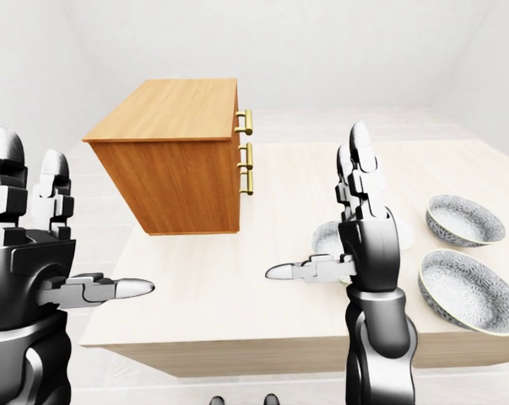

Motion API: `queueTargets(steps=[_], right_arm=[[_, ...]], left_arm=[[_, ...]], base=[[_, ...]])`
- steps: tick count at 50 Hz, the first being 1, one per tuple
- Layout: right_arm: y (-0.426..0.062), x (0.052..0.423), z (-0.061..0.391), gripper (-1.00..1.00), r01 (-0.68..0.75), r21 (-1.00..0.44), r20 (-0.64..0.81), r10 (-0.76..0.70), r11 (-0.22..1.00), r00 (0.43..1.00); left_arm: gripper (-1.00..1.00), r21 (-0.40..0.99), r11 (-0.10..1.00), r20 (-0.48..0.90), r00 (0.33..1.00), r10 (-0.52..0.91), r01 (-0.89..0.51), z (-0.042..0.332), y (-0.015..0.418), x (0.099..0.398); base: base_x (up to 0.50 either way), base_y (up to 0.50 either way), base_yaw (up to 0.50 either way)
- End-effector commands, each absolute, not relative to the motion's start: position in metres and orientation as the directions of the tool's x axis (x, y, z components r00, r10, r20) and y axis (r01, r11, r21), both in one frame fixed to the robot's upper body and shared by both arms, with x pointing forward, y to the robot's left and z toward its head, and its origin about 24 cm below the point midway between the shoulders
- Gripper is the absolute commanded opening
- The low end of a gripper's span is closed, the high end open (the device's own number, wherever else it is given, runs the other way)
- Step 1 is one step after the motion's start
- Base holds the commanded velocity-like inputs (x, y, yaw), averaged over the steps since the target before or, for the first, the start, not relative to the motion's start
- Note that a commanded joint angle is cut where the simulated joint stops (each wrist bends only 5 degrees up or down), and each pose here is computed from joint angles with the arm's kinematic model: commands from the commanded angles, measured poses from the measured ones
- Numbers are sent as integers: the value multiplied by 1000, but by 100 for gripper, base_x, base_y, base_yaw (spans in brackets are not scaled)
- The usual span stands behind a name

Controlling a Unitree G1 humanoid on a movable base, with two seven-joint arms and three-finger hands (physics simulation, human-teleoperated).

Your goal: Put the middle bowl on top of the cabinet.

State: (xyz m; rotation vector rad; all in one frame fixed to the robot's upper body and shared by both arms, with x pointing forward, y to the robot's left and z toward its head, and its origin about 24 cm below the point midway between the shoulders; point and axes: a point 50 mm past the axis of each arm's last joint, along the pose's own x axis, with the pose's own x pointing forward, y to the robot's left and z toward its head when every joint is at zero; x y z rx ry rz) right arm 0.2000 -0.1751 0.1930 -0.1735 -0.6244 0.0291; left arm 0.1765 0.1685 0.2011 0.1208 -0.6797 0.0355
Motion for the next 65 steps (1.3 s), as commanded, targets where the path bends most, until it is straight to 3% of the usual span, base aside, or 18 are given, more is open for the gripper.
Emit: queueTargets(steps=[1, 29, 44, 48, 49, 59, 65], right_arm=[[-175, 201, 190, 100, 25, -182, 565, 84, 983, 821], [-176, 204, 186, 100, 39, -191, 545, 73, 981, 835], [-175, 202, 189, 100, 35, -195, 559, 82, 980, 825], [-179, 205, 184, 100, 44, -193, 534, 68, 980, 842], [-178, 207, 178, 100, 63, -260, 499, 78, 964, 863], [-192, 212, 160, 100, 92, -255, 421, 25, 963, 907], [-196, 207, 169, 100, 117, -256, 461, 15, 960, 887]], left_arm=[[100, 99, 993, 622, 783, -8, -68, 199, 168, 177], [100, 120, 991, 611, 791, -31, -53, 197, 163, 178], [100, 129, 991, 600, 798, -61, -21, 195, 159, 178], [100, 125, 992, 602, 796, -53, -28, 196, 160, 177], [100, 124, 992, 603, 796, -49, -33, 196, 161, 177], [100, 114, 993, 607, 794, -36, -42, 196, 163, 177], [100, 116, 992, 606, 794, -39, -40, 196, 162, 176]], base=[[50, 0, 0], [48, 0, 0], [1, 0, 0], [0, 0, 0], [0, 0, 0], [0, 0, 0], [0, 0, 0]])
